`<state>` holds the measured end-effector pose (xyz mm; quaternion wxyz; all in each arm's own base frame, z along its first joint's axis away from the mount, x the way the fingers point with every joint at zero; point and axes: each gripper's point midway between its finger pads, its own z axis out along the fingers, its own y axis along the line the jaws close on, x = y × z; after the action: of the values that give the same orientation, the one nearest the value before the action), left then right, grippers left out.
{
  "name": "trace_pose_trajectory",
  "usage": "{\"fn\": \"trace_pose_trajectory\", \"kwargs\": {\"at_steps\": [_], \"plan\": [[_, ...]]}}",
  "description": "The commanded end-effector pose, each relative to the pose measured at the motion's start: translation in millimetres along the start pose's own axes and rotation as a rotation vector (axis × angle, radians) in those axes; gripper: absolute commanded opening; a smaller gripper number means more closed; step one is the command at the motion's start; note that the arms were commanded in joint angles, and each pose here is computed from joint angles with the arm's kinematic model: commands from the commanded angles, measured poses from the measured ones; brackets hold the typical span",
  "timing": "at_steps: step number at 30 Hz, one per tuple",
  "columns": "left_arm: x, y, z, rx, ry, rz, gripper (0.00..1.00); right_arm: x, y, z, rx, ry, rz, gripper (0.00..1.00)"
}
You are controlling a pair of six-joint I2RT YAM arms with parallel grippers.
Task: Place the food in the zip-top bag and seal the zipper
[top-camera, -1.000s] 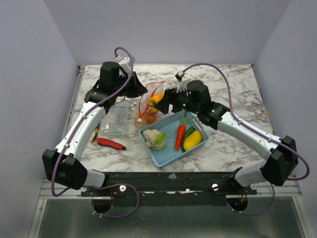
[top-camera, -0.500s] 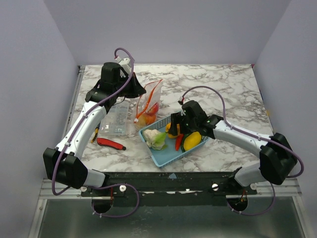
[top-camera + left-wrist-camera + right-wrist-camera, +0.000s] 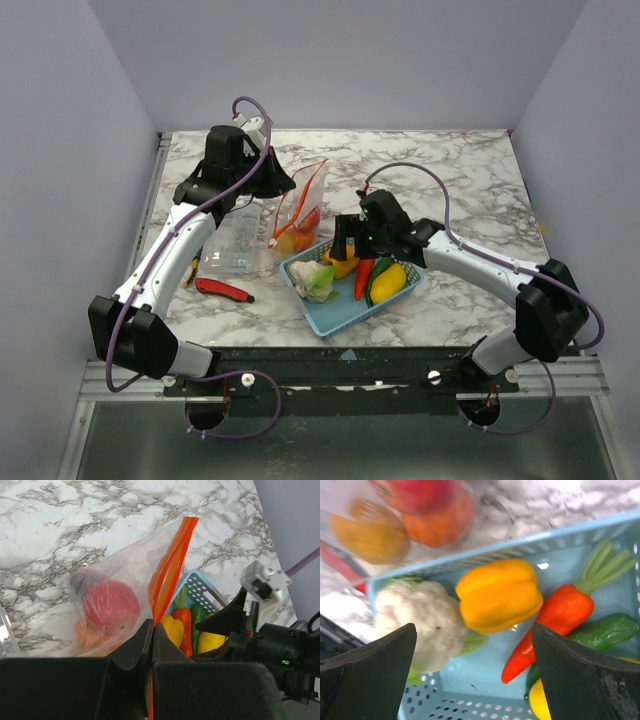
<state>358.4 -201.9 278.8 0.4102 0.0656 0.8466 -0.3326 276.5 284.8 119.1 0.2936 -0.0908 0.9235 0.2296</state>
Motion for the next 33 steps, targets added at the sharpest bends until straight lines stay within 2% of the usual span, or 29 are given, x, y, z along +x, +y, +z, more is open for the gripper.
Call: {"fn": "trace_pose_trajectory", "kwargs": {"at_steps": [1, 3, 8, 10, 17, 22, 26, 31, 33], "plan": [[-9.6, -11.4, -5.2, 0.039, -0.015, 0.019, 0.00, -49.4, 32.5, -34.4, -0.087, -0.137, 0.027, 0.98], [-9.9, -11.4, -6.0, 0.039, -0.017, 0.019, 0.00, -66.4, 50.5, -41.0, -0.160, -0.191, 0.045, 0.95], [-10.2, -12.7, -7.0, 0.043, -0.018, 0.019, 0.00, -100.4, 112.7, -57.9, -0.501, -0.315, 0.170, 0.77], [-10.2, -12.2, -7.1, 0.042, -0.019, 0.019, 0.00, -111.0, 122.7, -58.3, -0.562, -0.351, 0.217, 0.73], [-10.0, -12.9, -7.7, 0.046, -0.019, 0.020, 0.00, -127.6, 131.2, -29.5, -0.581, -0.371, 0.267, 0.57], [-9.7, -13.7, -8.1, 0.050, -0.019, 0.019, 0.00, -121.5, 130.4, -8.1, -0.587, -0.341, 0.291, 0.55], [-10.2, -14.1, -8.6, 0.051, -0.020, 0.018, 0.00, -120.0, 135.7, 3.4, -0.609, -0.317, 0.280, 0.47], [-11.8, -7.5, -8.6, 0.023, -0.034, 0.005, 0.00, -117.2, 138.5, 6.8, -0.616, -0.298, 0.259, 0.27], [-14.1, -1.2, -10.1, -0.002, -0.048, -0.006, 0.00, -114.4, 135.6, 7.4, -0.597, -0.287, 0.254, 0.11]]}}
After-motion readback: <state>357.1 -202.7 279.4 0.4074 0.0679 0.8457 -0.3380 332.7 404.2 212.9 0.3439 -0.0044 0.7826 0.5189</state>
